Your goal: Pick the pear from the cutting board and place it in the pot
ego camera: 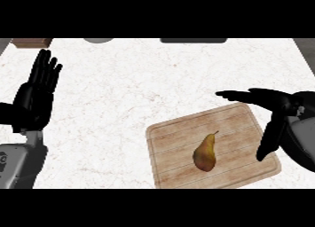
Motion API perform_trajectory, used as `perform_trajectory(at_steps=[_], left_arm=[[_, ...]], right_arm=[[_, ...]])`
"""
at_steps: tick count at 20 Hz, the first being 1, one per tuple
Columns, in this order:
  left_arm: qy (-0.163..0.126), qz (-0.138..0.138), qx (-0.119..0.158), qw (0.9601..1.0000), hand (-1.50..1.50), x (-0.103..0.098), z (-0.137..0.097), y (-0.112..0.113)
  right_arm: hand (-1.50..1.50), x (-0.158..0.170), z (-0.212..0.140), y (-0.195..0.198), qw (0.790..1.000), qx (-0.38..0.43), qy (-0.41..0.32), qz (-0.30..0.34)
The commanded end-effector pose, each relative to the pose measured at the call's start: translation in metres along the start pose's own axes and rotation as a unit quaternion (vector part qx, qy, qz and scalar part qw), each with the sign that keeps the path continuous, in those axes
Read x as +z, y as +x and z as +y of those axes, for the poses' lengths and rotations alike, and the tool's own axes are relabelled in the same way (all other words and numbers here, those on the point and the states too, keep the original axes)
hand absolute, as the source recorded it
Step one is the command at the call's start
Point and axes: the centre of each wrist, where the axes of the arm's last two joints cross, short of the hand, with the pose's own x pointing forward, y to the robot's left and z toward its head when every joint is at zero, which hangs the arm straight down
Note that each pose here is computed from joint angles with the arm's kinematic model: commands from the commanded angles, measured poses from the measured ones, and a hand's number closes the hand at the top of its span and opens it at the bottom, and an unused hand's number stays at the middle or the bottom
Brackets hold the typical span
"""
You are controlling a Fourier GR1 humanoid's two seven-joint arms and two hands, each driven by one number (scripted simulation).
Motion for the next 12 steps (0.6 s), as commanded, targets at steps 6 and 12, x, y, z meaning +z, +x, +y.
perform_trajectory(at_steps=[6,12], left_arm=[[0.000,0.002,0.009,1.0000,0.00,0.016,-0.006,0.001],[-0.002,0.005,-0.001,1.0000,0.00,-0.008,0.005,-0.005]], right_arm=[[-1.50,-0.029,0.039,-0.005,1.000,0.005,0.005,-0.021],[-1.50,-0.030,0.058,0.003,1.000,0.010,-0.011,-0.026]])
